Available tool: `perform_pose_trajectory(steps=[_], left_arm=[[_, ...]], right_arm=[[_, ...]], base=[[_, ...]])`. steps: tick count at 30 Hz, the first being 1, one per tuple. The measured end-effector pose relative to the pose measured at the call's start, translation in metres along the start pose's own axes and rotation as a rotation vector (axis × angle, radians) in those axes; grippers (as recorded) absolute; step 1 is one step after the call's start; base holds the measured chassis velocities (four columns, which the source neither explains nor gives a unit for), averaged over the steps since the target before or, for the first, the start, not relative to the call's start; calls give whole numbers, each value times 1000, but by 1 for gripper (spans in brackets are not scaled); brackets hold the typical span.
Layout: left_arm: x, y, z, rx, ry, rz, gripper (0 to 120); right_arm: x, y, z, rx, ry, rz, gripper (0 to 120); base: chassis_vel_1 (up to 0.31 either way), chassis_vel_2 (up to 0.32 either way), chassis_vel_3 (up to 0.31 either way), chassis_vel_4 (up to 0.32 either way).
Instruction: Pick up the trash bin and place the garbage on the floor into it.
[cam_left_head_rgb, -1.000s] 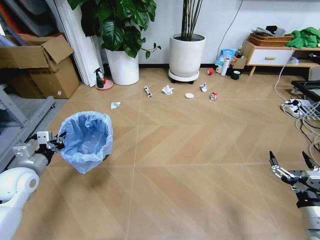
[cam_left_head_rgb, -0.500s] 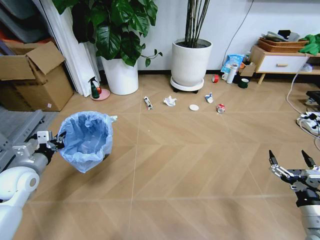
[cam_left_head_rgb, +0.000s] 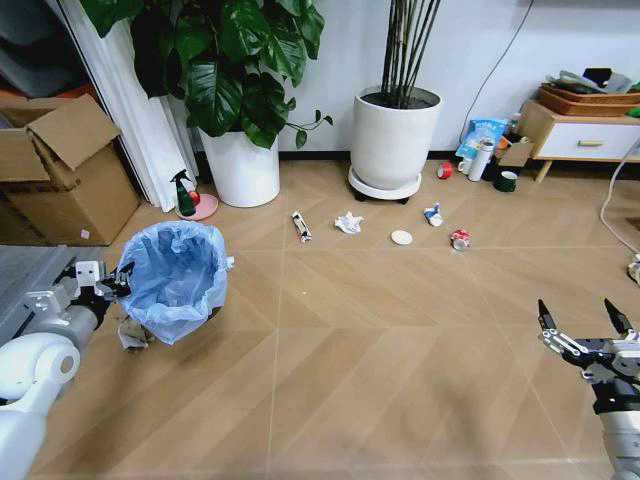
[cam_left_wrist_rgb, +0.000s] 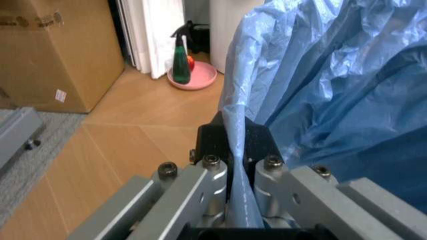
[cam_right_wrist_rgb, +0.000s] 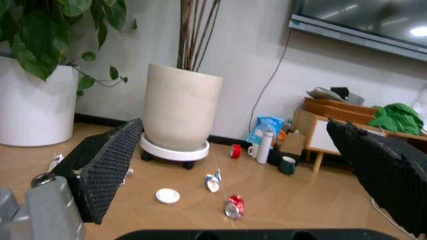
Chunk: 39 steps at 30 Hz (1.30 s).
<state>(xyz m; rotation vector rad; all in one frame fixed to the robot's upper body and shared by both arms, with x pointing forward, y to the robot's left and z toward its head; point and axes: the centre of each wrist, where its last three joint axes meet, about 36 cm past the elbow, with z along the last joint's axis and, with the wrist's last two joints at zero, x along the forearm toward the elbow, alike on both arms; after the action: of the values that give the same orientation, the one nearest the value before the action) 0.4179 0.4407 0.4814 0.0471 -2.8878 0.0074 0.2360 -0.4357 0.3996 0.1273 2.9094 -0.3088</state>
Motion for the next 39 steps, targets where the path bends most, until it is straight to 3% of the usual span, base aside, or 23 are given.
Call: perform_pose_trajectory(steps=[17,28,39], left_arm=[[1,-2,-2,1,-1,6,0],[9,-13,4,-10,22,35,0],[6,-6,-1,-10,5,14,0]], right_arm=[[0,-6,6,15,-24,8,100],[13,-14,23,63,33,31,100],[8,-14,22,65,26,26,100]], base=[[-14,34,12,-43],[0,0,0,0],[0,0,0,0]])
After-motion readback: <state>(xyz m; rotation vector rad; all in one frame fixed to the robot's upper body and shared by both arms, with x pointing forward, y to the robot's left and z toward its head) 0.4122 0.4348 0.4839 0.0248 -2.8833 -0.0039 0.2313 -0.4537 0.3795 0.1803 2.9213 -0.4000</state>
